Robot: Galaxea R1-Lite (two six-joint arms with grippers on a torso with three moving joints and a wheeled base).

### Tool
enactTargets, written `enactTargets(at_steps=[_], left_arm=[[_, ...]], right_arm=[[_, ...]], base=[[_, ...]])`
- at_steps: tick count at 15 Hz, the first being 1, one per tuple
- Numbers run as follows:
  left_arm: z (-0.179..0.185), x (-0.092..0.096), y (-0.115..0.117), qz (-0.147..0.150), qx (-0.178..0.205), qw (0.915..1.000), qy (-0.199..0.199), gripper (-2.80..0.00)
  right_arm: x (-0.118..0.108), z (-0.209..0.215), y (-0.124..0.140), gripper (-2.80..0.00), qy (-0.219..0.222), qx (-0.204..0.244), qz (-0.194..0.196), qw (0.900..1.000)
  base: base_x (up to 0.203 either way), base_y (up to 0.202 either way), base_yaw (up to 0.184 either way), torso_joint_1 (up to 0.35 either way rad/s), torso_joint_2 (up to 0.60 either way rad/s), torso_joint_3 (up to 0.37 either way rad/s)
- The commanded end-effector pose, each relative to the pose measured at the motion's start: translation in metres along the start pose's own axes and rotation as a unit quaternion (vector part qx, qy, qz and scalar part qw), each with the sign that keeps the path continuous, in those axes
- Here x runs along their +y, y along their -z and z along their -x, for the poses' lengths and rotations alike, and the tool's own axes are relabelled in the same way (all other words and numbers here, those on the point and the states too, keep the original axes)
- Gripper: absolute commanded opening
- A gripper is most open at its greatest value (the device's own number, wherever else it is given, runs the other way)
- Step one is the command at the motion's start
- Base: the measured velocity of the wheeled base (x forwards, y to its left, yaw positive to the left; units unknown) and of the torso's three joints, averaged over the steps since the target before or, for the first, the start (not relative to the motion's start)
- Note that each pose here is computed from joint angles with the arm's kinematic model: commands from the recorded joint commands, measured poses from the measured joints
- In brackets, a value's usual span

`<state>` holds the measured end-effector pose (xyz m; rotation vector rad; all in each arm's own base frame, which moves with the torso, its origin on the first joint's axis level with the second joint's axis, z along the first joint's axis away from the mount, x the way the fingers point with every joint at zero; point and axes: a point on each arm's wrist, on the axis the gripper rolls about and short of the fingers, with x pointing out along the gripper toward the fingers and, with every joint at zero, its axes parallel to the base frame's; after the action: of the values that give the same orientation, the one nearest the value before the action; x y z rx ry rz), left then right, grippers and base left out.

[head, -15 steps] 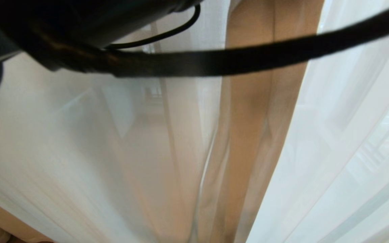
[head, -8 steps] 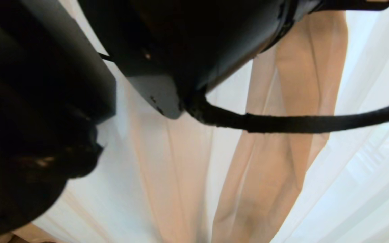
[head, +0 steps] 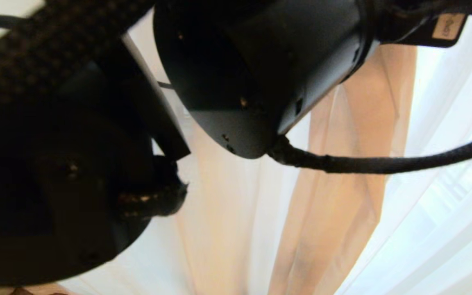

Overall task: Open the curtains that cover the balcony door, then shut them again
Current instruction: Close the inner curtains on both sides

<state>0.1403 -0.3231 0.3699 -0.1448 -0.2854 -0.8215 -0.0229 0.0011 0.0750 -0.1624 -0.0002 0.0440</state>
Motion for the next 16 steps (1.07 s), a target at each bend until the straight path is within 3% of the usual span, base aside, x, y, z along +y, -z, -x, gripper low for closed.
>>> enactTargets(at_steps=[1,4,9,13,16], left_arm=[[-0.002,0.014,-0.008,-0.001,-0.011,0.9985,-0.053,-2.8],[-0.003,0.034,-0.017,-0.003,-0.021,0.9924,-0.121,-2.8],[-0.008,0.075,-0.017,-0.024,-0.014,0.9738,-0.225,-2.8],[-0.009,0.079,-0.017,-0.026,-0.012,0.9724,-0.231,-2.8],[-0.004,0.062,-0.021,-0.019,-0.013,0.9788,-0.203,-2.8]], right_arm=[[0.0,0.0,0.0,-2.8,0.0,0.001,0.001,1.0],[0.0,0.0,0.0,-2.8,0.0,0.001,0.001,1.0],[0.0,0.0,0.0,-2.8,0.0,0.001,0.001,1.0],[0.0,0.0,0.0,-2.8,0.0,0.001,0.001,1.0],[0.0,0.0,0.0,-2.8,0.0,0.001,0.001,1.0]], base=[[0.0,0.0,0.0,0.0,0.0,0.0],[0.0,0.0,0.0,0.0,0.0,0.0],[0.0,0.0,0.0,0.0,0.0,0.0],[0.0,0.0,0.0,0.0,0.0,0.0],[0.0,0.0,0.0,0.0,0.0,0.0]])
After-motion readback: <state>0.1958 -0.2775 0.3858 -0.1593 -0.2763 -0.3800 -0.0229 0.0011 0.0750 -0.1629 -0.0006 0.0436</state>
